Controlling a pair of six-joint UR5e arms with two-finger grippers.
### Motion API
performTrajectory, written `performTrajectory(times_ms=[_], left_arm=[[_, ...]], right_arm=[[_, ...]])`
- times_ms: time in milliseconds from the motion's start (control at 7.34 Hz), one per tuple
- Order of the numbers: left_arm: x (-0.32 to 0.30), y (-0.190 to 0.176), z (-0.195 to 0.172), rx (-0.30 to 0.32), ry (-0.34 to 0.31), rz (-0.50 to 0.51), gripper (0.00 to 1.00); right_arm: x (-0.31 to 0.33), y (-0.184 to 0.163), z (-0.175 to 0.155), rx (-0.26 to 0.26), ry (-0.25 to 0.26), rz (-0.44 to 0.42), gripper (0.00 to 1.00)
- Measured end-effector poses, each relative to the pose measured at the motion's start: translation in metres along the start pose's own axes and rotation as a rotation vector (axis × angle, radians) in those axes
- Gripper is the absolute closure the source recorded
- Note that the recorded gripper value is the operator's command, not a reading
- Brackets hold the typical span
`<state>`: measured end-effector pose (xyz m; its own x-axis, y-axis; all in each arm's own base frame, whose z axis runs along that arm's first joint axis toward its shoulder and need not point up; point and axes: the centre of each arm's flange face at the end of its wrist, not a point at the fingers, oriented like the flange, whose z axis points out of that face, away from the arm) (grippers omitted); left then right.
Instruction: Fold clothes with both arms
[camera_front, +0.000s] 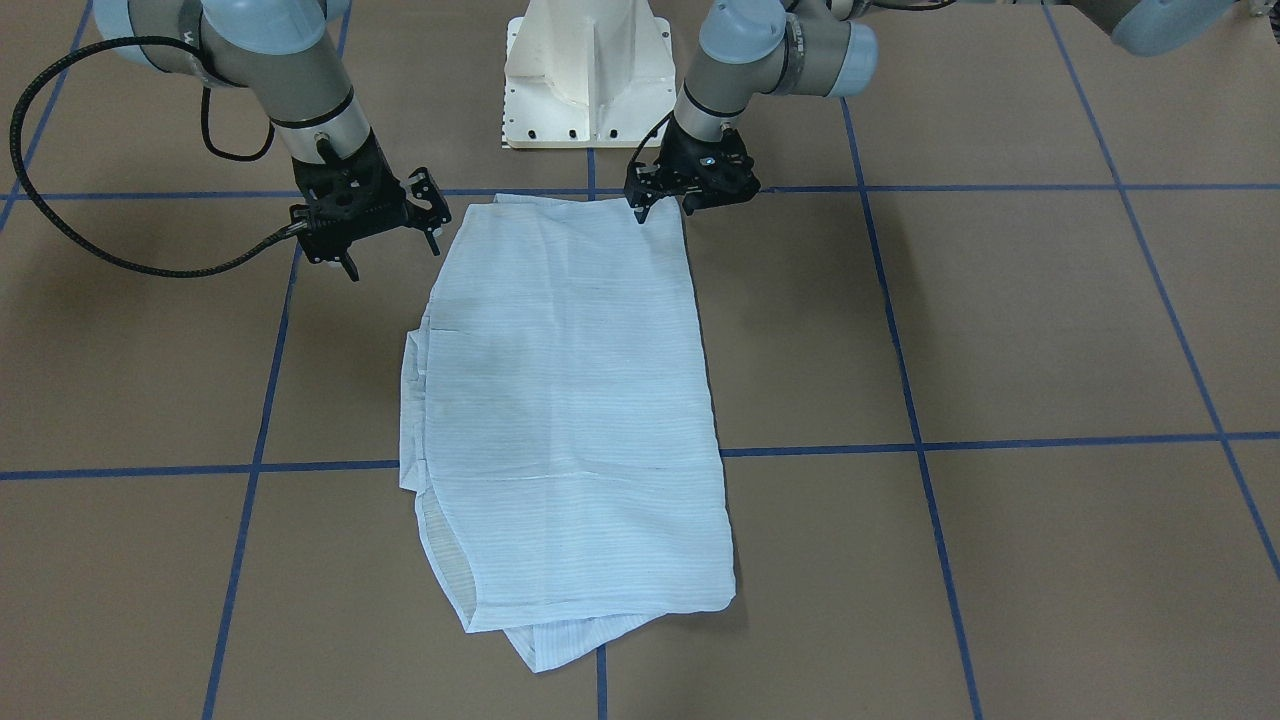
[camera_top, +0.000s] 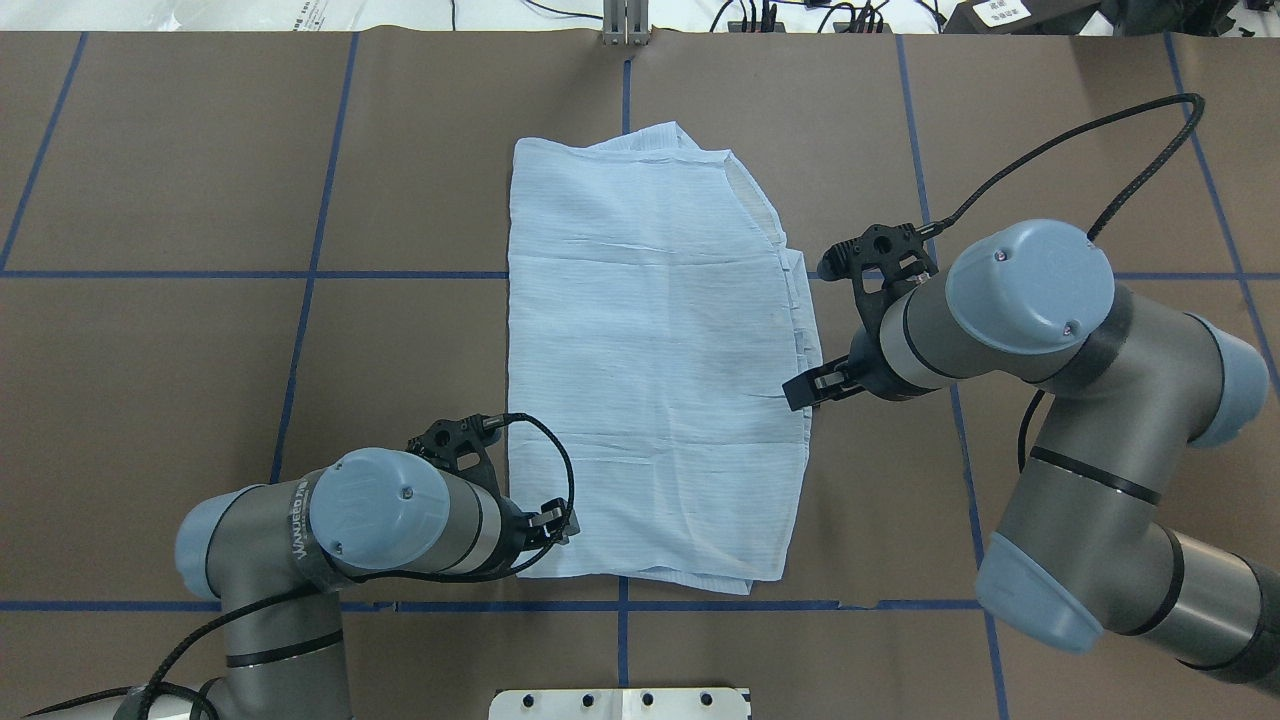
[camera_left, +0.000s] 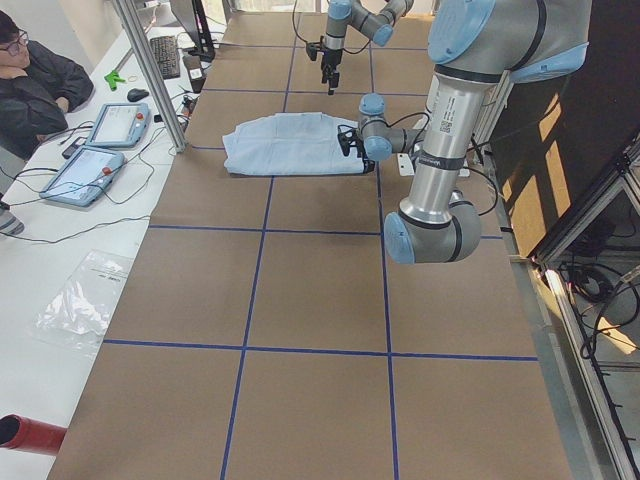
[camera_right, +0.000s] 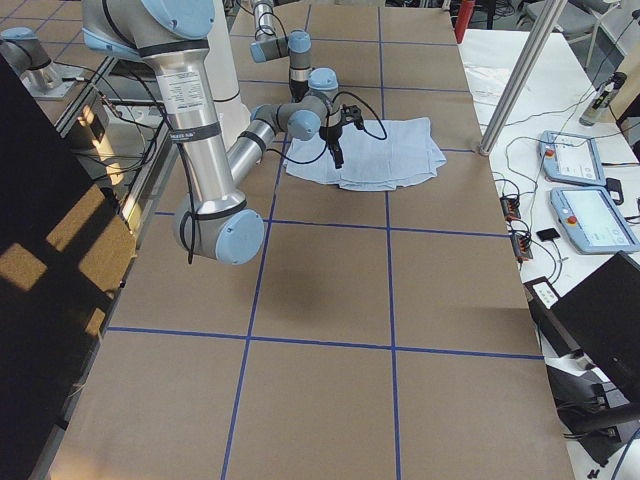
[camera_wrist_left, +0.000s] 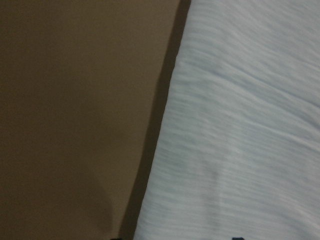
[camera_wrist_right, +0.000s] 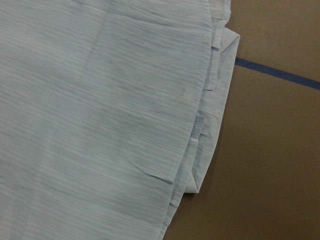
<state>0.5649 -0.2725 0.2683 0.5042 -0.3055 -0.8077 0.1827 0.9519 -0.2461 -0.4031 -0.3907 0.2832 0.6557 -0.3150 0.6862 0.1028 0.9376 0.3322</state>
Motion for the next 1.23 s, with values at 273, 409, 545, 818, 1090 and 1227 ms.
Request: performTrajectory(times_ms=[273,409,545,818,1090,1227], left_arm=[[-0.002,0.006,0.005,-0.008,-0.010,0.004,0.34],[-0.003,0.007,0.006,-0.010,-0.011,0.004,0.44],[-0.003,0.007,0.006,-0.010,-0.012,0.004,0.60],[-0.002,0.007,0.006,-0.011,-0.010,0.005,0.91],[-0.001,0.008,0.002,-0.012,-0.002,0.006,1.00],[0.002,0.009,-0.005,-0.014,0.012,0.008,1.00]], right_arm=[[0.000,0.000,-0.001,0.001,0.000,0.000,0.00],[0.000,0.000,-0.001,0.002,0.000,0.001,0.00],[0.000,0.000,-0.001,0.002,0.000,0.001,0.00],[0.000,0.000,-0.002,0.003,-0.002,0.000,0.00],[-0.001,0.000,-0.004,0.006,-0.005,0.007,0.00],[-0.001,0.000,-0.004,0.005,-0.006,0.019,0.00]])
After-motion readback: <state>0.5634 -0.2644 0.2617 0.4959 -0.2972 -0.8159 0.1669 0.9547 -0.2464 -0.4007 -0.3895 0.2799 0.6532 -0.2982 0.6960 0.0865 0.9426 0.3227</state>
